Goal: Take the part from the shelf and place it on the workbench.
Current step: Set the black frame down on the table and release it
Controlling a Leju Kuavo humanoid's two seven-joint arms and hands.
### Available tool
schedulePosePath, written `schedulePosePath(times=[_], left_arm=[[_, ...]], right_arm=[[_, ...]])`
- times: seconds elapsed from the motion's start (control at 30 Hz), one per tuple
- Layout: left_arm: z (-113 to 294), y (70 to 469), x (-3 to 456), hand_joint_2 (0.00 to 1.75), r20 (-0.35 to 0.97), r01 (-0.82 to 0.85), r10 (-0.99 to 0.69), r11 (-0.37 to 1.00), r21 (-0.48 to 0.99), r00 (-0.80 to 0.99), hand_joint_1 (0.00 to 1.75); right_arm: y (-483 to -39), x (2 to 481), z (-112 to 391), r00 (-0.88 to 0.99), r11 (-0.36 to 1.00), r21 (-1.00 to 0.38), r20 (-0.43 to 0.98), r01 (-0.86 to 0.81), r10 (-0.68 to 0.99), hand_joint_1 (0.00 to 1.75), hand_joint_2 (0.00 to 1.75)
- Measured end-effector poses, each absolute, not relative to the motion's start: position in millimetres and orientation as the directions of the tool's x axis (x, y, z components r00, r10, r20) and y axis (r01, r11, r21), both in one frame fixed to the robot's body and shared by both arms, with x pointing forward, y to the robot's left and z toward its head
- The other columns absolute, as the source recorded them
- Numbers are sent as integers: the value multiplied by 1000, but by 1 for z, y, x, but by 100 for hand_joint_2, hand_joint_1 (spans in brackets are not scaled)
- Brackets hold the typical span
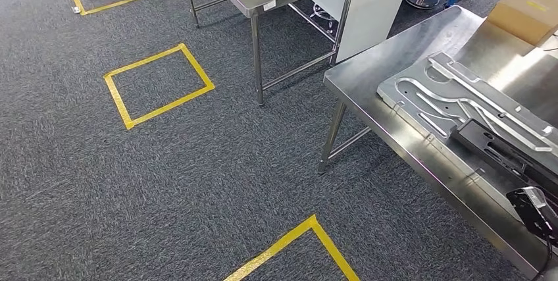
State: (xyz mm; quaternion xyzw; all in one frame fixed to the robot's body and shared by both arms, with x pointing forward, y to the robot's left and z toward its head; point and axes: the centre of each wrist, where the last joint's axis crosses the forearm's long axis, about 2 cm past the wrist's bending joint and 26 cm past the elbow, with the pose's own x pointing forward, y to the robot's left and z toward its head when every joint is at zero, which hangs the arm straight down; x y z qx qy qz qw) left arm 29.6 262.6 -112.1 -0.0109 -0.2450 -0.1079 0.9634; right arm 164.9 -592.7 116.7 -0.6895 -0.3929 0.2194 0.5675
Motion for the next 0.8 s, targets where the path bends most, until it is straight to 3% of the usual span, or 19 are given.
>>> schedulePosePath(times=[0.37, 0.8], left_arm=[[-112, 262, 27, 0, 457, 219, -199, 976, 8, 867, 0], [-112, 260, 30, 0, 469, 227, -202, 974, 3, 860, 0]], right_arm=[[-631, 164, 180, 588, -76, -921, 179, 382, 789, 0, 0], [-642, 152, 190, 599, -113, -916, 155, 386, 786, 0, 0]])
